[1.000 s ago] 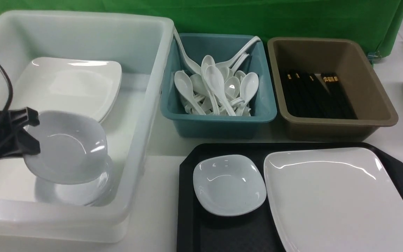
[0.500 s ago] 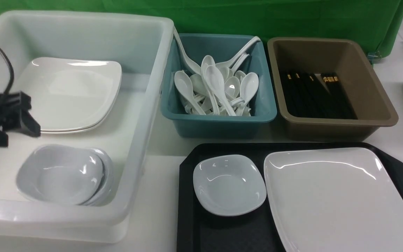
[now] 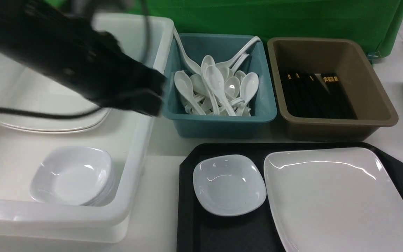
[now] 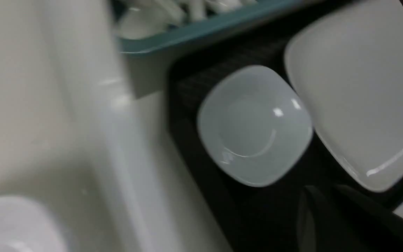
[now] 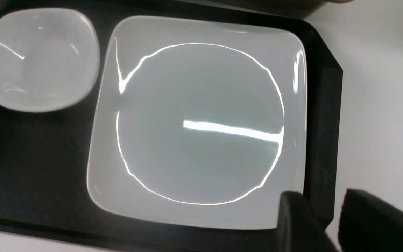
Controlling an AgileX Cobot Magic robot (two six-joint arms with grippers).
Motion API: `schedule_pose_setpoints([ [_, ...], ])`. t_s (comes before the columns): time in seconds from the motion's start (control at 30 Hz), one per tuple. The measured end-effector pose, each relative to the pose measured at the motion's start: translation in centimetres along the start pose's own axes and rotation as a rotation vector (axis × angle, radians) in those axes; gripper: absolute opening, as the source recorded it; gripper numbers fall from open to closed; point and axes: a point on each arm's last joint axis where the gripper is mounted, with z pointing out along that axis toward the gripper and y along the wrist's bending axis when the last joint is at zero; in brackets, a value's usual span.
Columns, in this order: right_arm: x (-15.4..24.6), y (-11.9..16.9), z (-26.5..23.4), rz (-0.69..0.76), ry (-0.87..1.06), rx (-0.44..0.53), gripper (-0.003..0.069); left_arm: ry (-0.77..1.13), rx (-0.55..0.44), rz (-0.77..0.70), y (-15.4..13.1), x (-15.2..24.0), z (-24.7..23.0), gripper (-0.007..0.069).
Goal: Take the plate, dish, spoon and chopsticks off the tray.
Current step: Use the left arm to grab a small plate from the dinner plate
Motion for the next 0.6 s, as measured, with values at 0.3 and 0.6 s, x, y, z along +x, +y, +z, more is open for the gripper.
schedule_pose_setpoints([
  [0.3, 0.0, 0.0, 0.0, 0.0, 0.0, 0.0, 0.0234, 0.239, -0.004, 0.407, -7.9, 2.3, 13.2, 0.0077],
  [0.6, 0.0, 0.0, 0.0, 0.0, 0.0, 0.0, 0.0237, 0.342, -0.102, 0.577, -7.5, 4.4, 20.8, 0.0412],
])
